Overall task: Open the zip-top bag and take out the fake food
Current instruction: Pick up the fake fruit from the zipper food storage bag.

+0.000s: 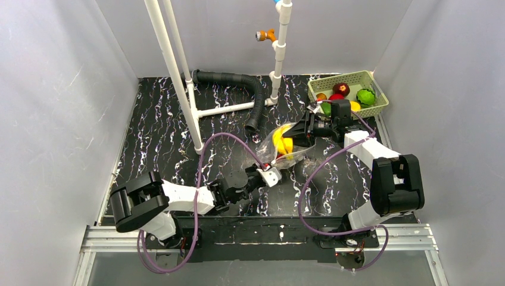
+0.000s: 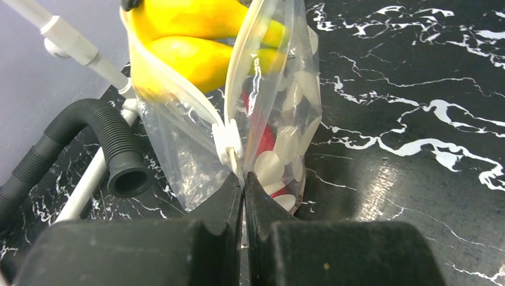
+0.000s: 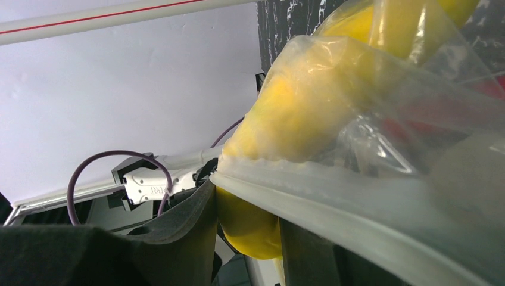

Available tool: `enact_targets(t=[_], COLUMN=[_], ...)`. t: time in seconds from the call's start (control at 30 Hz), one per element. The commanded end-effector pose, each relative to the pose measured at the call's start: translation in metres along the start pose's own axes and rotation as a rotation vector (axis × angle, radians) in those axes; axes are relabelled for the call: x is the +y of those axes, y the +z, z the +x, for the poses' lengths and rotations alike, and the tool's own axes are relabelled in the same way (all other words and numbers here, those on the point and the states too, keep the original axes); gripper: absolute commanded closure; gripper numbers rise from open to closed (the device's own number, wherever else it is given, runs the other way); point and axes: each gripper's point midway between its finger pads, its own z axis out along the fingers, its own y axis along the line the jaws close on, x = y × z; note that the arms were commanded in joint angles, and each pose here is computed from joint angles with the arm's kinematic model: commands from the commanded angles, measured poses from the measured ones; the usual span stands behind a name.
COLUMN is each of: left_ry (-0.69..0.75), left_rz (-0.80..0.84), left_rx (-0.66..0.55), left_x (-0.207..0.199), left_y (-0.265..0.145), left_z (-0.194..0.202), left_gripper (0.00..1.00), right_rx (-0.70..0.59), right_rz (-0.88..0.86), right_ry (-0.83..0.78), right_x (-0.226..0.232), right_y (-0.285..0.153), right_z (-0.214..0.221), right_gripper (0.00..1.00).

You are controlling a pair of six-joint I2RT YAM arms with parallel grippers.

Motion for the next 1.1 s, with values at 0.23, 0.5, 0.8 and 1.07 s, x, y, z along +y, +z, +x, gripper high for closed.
enact_targets(t=[0.23, 0.5, 0.8, 1.07], left_ry=[0.129, 0.248, 0.344, 0.346], left_rz=[0.260, 0.378, 0.275, 0.281], left_rx=[0.059, 0.165, 0.253, 0.240], left_x=[-0.050, -0.064, -0.041, -0.041], left_y=[0.002, -0.012, -0.015, -0.019], left_z=[-0.002, 0.021, 0.041, 0.039], left_gripper=[1.00, 1.00, 1.00, 1.00], right_rx=[-0.153, -0.159, -0.126, -0.131], right_rz=[0.072, 0.057, 0.002, -0.018], right_ry=[-0.027, 0.079, 0.140, 0.151], right_x=[-0.003, 0.000, 0.031, 0.037], right_y=[-0.005, -0.014, -0.031, -0.035], right_z=[-0.032, -0.035, -0.031, -0.031], right_gripper=[0.99, 0.99, 0.99, 0.99])
